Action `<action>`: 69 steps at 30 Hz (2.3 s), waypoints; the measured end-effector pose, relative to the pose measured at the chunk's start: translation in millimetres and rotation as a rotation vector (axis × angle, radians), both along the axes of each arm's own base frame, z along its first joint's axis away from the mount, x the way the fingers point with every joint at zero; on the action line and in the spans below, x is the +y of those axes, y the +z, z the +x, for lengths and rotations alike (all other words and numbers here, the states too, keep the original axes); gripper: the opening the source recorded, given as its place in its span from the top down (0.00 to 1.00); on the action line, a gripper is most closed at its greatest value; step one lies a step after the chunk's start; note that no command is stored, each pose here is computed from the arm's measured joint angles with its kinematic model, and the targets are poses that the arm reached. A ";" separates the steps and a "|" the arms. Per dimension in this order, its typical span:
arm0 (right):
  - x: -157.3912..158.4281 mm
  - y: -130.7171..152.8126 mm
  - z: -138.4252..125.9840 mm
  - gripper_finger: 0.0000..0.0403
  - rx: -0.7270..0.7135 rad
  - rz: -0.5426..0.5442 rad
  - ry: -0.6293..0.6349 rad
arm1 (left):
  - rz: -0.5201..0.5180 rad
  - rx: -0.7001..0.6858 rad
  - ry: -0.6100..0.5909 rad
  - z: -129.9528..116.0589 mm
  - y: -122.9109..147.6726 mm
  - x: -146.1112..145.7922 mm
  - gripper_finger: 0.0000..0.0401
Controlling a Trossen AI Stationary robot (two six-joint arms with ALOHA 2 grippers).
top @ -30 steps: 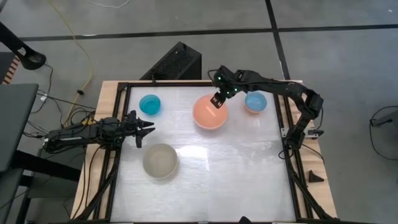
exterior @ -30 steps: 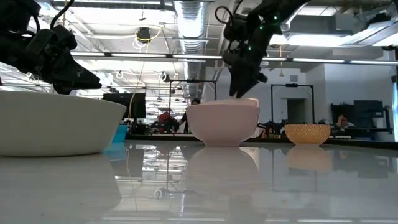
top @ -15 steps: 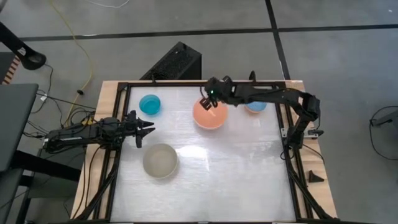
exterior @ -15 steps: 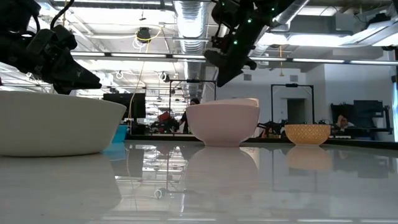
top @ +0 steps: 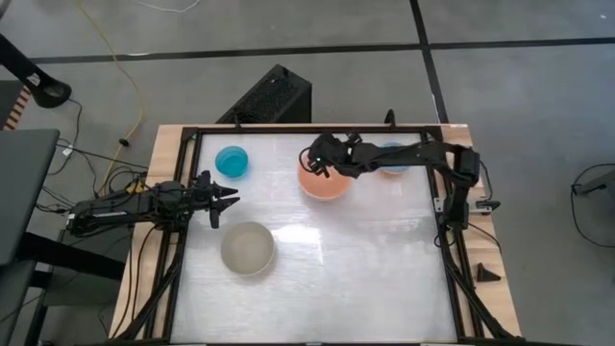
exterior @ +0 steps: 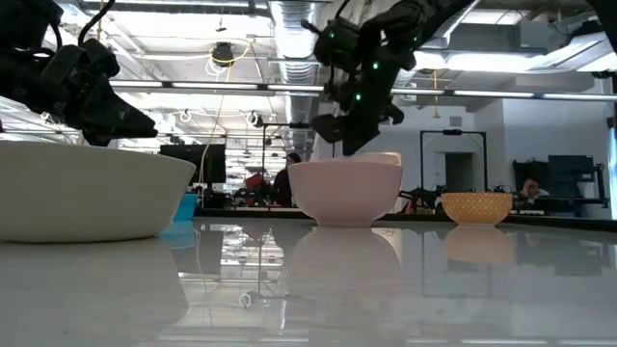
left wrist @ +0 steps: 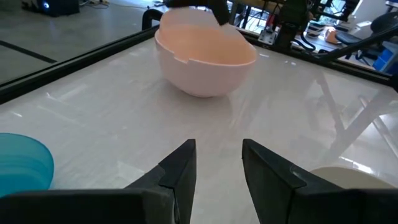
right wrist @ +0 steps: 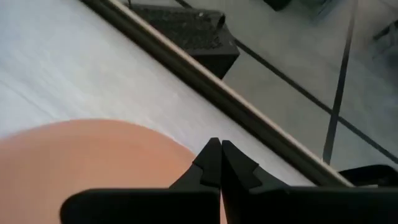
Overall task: Nest bowls inside each other
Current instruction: Stack the orange bowl on top of the white bowl
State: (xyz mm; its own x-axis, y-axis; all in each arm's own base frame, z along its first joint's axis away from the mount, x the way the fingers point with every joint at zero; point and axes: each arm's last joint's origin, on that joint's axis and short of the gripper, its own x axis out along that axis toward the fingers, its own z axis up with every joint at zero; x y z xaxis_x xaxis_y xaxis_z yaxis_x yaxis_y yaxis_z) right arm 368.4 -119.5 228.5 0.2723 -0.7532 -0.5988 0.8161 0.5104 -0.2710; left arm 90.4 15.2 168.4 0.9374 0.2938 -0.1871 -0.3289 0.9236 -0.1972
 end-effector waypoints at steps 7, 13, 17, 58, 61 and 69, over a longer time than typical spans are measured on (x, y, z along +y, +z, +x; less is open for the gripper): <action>-0.9 -7.4 4.5 0.94 0.003 0.005 0.004 | 0.000 0.000 -0.002 0.0 0.0 -0.1 0.70; 8.6 9.4 -9.6 0.94 0.040 0.018 0.007 | -0.001 -0.001 -0.003 0.1 0.1 -0.1 0.70; 35.5 23.6 -21.8 0.94 0.069 0.005 -0.009 | -0.001 -0.002 -0.003 0.1 0.1 -0.1 0.70; 110.6 -15.1 -62.5 0.94 -0.072 -0.060 0.064 | -0.001 -0.002 -0.004 0.1 0.2 -0.1 0.70; 102.0 -16.6 -61.9 0.94 -0.058 -0.018 0.071 | -0.001 -0.002 -0.004 0.1 0.2 -0.1 0.70; 90.6 -11.0 -60.6 0.94 -0.054 -0.006 0.080 | -0.001 -0.002 -0.004 0.1 0.2 -0.1 0.70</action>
State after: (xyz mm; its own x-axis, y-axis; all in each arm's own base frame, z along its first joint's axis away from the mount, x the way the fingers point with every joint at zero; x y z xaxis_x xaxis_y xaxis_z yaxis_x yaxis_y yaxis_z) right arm 307.8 -28.8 217.5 0.3637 -0.7314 -0.5768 0.7862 0.5732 -0.2311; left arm 90.5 15.1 168.6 0.9389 0.2900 -0.1852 -0.3248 0.9248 -0.1984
